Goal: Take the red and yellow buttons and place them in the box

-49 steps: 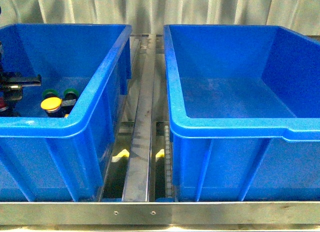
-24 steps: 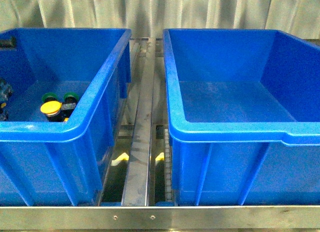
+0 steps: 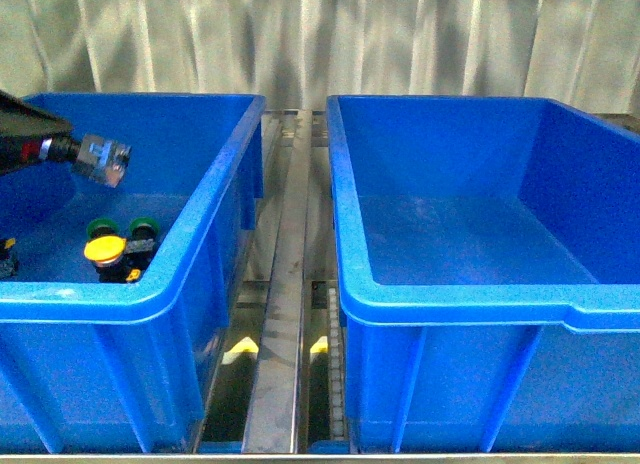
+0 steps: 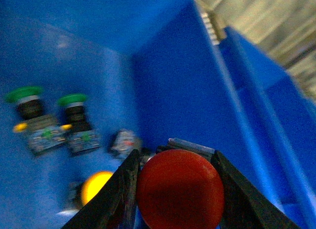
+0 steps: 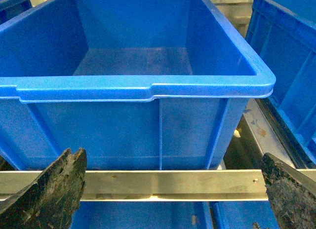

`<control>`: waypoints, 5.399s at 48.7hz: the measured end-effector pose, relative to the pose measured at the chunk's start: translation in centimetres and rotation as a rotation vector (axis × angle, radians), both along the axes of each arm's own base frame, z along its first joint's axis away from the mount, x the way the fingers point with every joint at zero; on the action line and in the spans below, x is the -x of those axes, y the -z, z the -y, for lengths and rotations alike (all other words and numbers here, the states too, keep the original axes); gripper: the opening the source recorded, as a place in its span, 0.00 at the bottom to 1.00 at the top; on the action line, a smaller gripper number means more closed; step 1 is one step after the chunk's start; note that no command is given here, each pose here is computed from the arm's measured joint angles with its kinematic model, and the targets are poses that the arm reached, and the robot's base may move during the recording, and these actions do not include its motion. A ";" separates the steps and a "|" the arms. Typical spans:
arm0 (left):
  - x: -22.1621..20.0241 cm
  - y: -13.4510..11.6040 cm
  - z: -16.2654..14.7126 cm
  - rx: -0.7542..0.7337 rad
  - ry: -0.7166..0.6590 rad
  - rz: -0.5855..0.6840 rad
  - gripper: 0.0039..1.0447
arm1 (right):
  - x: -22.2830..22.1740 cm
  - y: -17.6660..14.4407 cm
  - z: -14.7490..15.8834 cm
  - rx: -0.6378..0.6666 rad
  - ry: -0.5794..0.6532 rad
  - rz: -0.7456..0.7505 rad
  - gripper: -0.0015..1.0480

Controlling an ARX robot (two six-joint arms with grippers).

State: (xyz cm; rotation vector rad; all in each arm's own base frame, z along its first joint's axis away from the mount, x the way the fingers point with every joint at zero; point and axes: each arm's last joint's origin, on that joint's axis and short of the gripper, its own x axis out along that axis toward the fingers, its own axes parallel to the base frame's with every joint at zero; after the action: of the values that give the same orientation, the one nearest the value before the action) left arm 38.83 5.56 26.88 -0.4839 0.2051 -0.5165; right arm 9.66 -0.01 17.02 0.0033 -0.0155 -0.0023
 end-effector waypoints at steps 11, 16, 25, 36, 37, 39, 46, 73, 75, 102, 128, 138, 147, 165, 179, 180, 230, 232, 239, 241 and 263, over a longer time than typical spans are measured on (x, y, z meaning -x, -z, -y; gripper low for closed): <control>0.9 -3.2 5.2 0.222 0.331 0.159 0.32 | 0.0 0.0 0.0 0.000 0.000 0.000 0.97; 1.4 -3.6 7.8 0.266 0.439 0.158 0.32 | 0.0 0.0 0.0 0.000 0.000 0.000 0.97; 2.2 -3.9 12.3 0.293 0.584 0.143 0.32 | 0.0 0.0 0.0 0.000 0.000 0.000 0.97; 2.9 -3.7 16.0 0.305 0.693 0.131 0.32 | 0.0 0.0 0.0 0.000 0.000 0.000 0.97; 3.0 -3.5 16.4 0.307 0.702 0.123 0.32 | 0.0 0.0 0.0 0.000 0.000 0.000 0.97; 2.9 -3.2 17.0 0.308 0.715 0.112 0.32 | 0.0 0.0 0.0 0.000 0.000 0.000 0.97; 2.7 -2.7 18.3 0.305 0.743 0.082 0.32 | 0.0 0.0 0.0 0.000 0.000 0.000 0.97; 2.8 -5.4 23.9 0.219 0.827 0.115 0.32 | -12.3 -11.0 1.6 -1.006 0.100 0.318 0.97; 2.9 -5.4 24.1 0.215 0.831 0.115 0.32 | -12.9 -11.6 1.3 -1.060 0.084 0.324 0.97; 3.0 -6.7 25.0 0.160 0.854 0.181 0.32 | -16.5 -13.8 -5.7 -1.489 -0.006 0.177 0.97; 1.6 -6.0 26.5 0.138 0.850 0.185 0.32 | -15.2 -15.9 -11.3 -1.528 -0.176 0.076 0.97; 1.4 -5.8 27.5 0.144 0.862 0.193 0.32 | -15.2 -15.7 -11.7 -1.526 -0.177 0.062 0.97; 1.4 -5.4 28.0 0.144 0.866 0.178 0.32 | -15.2 -15.7 -11.6 -1.526 -0.172 0.065 0.97; 1.7 -4.9 27.8 0.143 0.862 0.162 0.32 | -15.2 -15.4 -11.2 -1.514 -0.147 0.067 0.52; 2.4 -4.7 27.5 0.120 0.851 0.179 0.32 | -15.2 -15.1 -11.2 -1.526 -0.141 0.062 0.32; 2.4 -4.7 27.5 0.119 0.847 0.179 0.32 | -15.2 -15.1 -11.2 -1.526 -0.142 0.061 0.32; 15.5 -7.3 5.1 -0.015 0.040 0.313 0.93 | -15.3 -11.8 -8.3 -1.257 -0.041 0.104 0.30; 16.8 -7.0 4.0 -0.025 0.001 0.318 0.93 | -15.2 -11.8 -8.6 -1.246 -0.048 0.100 0.30; 21.3 -5.1 1.3 -0.029 -0.112 0.291 0.93 | -15.1 -11.5 -9.8 -1.195 -0.055 0.084 0.30; 22.3 -4.5 0.9 -0.022 -0.131 0.280 0.93 | -15.0 -11.4 -10.1 -1.181 -0.057 0.080 0.30; 29.0 8.7 3.7 -0.467 -0.533 0.195 0.06 | -13.8 -11.3 -13.5 -0.990 -0.038 0.140 0.30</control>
State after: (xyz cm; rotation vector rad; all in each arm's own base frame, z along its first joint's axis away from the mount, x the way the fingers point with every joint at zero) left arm 9.78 1.85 18.15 -0.0200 0.0011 0.0157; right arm 23.49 13.47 28.33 0.9941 -0.1530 0.0283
